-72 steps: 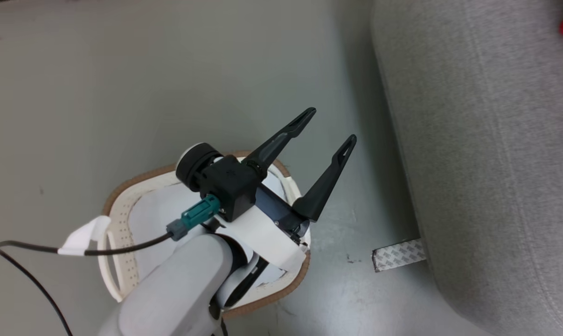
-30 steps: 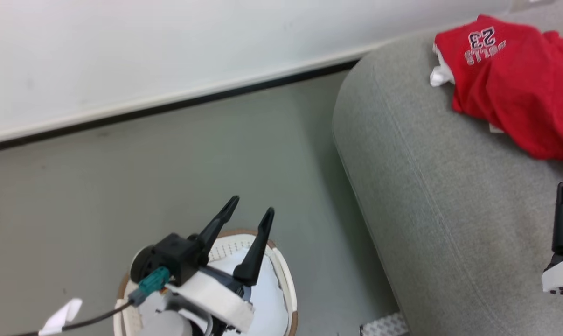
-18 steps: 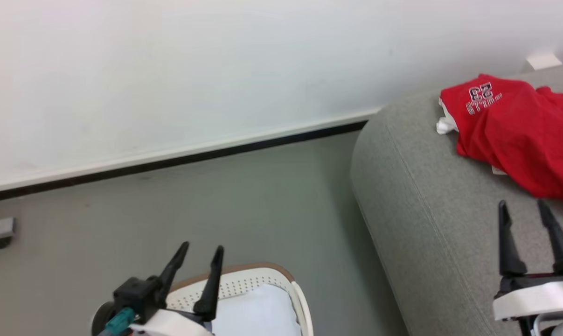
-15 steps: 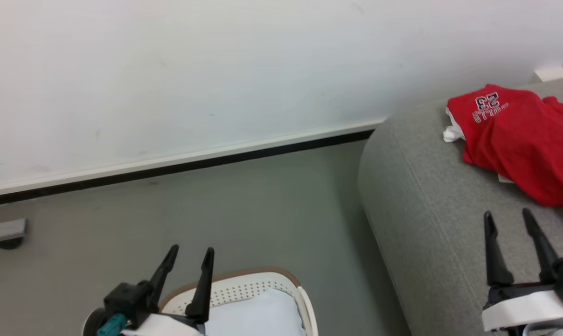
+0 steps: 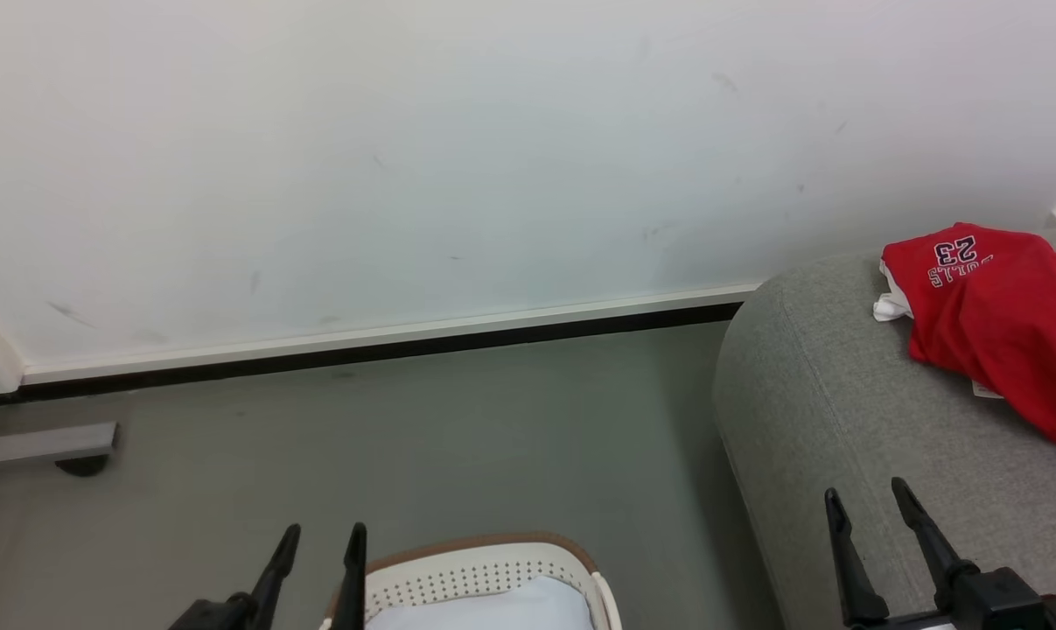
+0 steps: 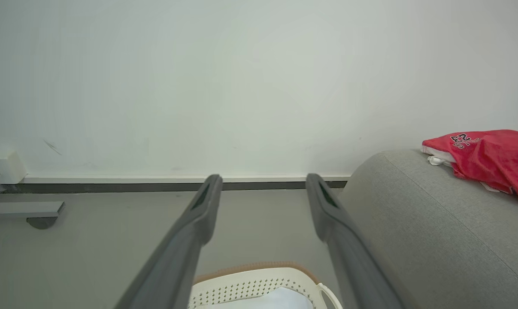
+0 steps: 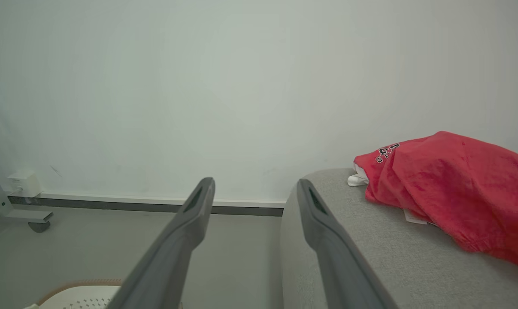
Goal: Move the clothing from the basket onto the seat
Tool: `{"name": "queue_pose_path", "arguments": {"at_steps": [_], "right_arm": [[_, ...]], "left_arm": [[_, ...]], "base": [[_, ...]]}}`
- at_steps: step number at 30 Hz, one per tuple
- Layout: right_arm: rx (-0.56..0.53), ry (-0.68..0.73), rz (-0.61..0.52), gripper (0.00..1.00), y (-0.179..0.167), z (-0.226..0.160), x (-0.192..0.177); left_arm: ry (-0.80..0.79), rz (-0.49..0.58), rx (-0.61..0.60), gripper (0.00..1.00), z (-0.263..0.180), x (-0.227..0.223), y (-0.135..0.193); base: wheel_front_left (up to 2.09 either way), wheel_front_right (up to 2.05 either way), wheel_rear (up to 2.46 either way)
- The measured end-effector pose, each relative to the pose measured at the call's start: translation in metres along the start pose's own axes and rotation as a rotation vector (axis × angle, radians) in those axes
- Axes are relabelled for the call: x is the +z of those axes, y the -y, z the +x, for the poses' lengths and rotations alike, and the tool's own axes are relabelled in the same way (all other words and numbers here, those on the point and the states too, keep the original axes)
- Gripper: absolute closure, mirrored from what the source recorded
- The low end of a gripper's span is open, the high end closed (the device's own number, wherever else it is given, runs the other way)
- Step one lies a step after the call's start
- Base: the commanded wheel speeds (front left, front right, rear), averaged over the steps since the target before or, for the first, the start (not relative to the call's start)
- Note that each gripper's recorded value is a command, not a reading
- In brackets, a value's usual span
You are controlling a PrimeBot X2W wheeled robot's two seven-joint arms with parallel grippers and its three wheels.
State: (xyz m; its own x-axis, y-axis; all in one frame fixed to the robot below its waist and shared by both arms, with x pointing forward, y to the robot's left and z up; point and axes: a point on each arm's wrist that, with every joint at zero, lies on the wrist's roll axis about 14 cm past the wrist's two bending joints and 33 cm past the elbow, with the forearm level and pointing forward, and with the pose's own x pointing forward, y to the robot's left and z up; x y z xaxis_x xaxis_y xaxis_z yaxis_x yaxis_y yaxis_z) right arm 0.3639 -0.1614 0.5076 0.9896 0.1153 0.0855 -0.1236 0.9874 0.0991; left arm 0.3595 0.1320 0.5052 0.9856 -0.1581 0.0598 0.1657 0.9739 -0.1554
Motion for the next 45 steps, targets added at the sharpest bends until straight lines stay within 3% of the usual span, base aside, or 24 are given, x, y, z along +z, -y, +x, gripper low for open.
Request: {"name": "queue_pose_path", "arguments": {"at_steps": [12, 34, 35, 40, 45], "right_arm": [[0.03, -0.068, 0.037, 0.0, -0.015, -0.014, -0.022], [0.038, -0.07, 0.051, 0.0, -0.019, -0.011, -0.023], [0.039, -0.067, 0.051, 1.0, -0.019, -0.01, -0.022], [0.03, -0.129, 0.059, 1.0, -0.018, -0.021, -0.041], [-0.003, -0.151, 0.14, 1.0, -0.013, -0.024, -0.046]], "left_arm": [[-0.001, 0.005, 0.057, 0.0, -0.013, -0.005, -0.015], [-0.019, 0.002, 0.063, 0.0, -0.015, -0.013, -0.021], [-0.02, 0.001, 0.063, 1.0, -0.015, -0.013, -0.021], [-0.071, -0.013, 0.072, 1.0, -0.021, -0.03, -0.02], [-0.099, -0.091, 0.109, 1.0, -0.023, -0.036, -0.027]], "base": [[0.0, 0.0, 0.0], [0.0, 0.0, 0.0], [0.0, 0.0, 0.0], [0.0, 0.0, 0.0], [0.0, 0.0, 0.0]]}}
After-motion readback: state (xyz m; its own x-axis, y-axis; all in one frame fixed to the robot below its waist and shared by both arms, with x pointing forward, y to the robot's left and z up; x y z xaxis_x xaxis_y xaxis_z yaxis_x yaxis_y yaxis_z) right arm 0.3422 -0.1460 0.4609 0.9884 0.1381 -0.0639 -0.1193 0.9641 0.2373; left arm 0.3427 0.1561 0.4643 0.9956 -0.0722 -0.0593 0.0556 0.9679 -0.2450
